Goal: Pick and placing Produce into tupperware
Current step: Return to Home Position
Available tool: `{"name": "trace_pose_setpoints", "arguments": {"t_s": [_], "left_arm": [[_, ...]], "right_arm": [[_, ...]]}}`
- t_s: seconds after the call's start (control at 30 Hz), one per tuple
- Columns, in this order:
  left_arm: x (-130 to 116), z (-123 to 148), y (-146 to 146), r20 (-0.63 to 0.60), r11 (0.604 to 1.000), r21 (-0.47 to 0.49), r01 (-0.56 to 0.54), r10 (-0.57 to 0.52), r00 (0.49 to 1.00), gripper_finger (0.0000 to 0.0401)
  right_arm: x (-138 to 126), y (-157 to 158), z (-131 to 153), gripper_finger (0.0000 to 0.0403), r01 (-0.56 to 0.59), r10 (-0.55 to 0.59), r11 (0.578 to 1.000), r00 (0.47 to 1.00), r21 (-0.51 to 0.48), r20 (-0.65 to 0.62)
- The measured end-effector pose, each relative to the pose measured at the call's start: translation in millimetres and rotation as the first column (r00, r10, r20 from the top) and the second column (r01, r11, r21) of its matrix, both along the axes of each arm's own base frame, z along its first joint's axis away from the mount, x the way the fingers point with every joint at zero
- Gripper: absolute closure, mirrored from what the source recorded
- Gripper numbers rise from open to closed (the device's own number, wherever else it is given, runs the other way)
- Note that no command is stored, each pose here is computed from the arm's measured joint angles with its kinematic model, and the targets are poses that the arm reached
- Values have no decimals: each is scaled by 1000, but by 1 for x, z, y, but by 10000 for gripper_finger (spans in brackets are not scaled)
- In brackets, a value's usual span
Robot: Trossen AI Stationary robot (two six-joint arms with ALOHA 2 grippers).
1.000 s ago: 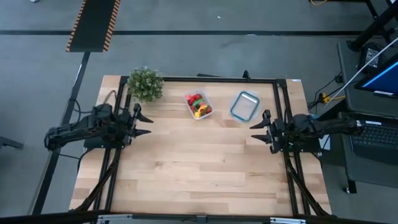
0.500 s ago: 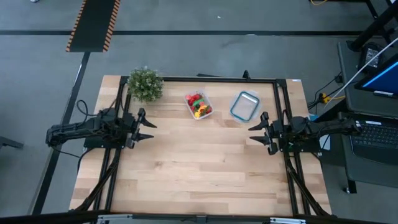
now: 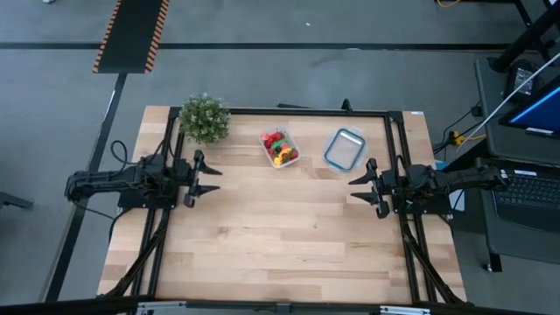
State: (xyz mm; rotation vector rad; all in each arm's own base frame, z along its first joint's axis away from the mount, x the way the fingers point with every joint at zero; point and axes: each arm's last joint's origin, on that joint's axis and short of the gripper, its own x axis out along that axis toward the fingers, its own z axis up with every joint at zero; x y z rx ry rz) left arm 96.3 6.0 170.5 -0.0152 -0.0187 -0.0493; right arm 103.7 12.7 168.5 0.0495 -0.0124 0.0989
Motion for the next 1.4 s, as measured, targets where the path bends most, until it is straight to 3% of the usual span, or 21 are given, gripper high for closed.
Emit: {"name": "trace_pose_setpoints", "arguments": {"t_s": [0.4, 0.63, 0.8, 1.4], "left_arm": [[3, -6, -2, -29, 994, 74, -86, 88, 996, 195], [4, -7, -2, -46, 992, 93, -89, 93, 995, 195], [4, -7, -2, -46, 991, 94, -96, 101, 994, 195], [4, -7, -2, -42, 987, 125, -99, 105, 994, 195]], "right_arm": [[0, 0, -2, 228, 1, 0, 1000, 1000, 18, -27], [0, -3, -8, 228, 96, -100, 994, 992, -54, -80], [0, -3, -8, 228, 103, -110, 989, 992, -102, -69], [1, -3, -3, 228, 108, -111, 992, 993, -69, -29]]}}
